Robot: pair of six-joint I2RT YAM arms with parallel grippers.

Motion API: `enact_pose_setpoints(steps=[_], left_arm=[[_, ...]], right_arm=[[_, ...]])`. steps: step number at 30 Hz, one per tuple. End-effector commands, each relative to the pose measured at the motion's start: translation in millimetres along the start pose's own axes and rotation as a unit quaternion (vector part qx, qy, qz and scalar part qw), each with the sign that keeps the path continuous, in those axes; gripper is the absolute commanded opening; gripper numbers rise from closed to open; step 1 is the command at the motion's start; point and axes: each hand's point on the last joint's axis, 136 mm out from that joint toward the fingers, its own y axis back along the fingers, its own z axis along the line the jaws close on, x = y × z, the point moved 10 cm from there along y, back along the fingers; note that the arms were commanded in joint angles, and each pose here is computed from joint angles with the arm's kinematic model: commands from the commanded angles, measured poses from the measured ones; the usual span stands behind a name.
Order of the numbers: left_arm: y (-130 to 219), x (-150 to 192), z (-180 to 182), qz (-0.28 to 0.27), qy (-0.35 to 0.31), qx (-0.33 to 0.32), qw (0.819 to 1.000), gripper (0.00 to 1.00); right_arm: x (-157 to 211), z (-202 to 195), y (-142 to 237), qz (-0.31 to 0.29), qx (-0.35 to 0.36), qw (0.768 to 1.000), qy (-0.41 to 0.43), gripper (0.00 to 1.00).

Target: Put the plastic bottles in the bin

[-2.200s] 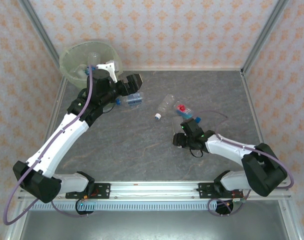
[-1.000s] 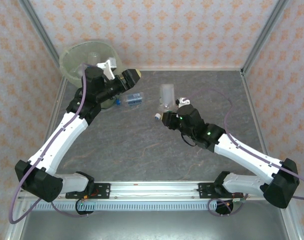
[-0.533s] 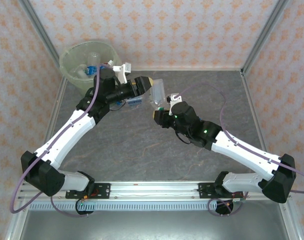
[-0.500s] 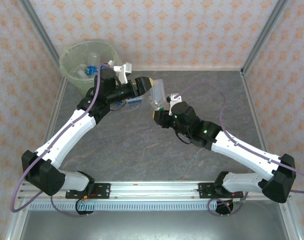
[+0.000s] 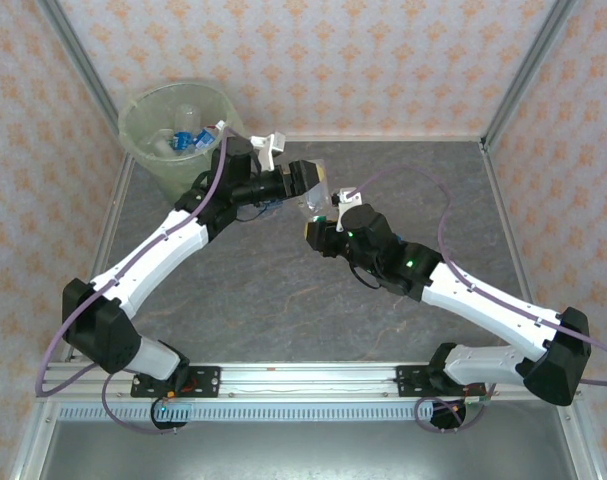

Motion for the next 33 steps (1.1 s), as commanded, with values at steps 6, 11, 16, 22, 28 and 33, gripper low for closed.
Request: enact_pose_setpoints(steps=[6,11,16,22,28,33], left_arm=[[3,-7,-23,-0.001,-0.045,0.05,0.998,0.62],[5,-5,-23,0.007,-0.056,0.045,0.997,0.5],[11,-7,-28,-0.003,-0.066,0.043,0.997,0.41],[24,-15,-34,-0.037,-0.1,0.001,0.994,0.38],[46,-30,-26,-0.098,-0.089,-0.037,0.991,0.4],[80,-53,-22,-0.176,-0.078,-0.071,0.979,0.41]], right_arm=[[-10,3,14,-0.024,-0.007,1.0,0.002,0.34],[-8,2,15,-0.023,-0.01,1.0,0.001,0.34],[-6,1,15,-0.019,-0.006,1.0,-0.005,0.57],[-2,-6,20,-0.026,0.011,0.999,-0.027,0.89],[-3,-11,30,-0.035,0.028,0.998,-0.046,1.0],[-4,-14,39,-0.049,0.03,0.996,-0.067,1.0]])
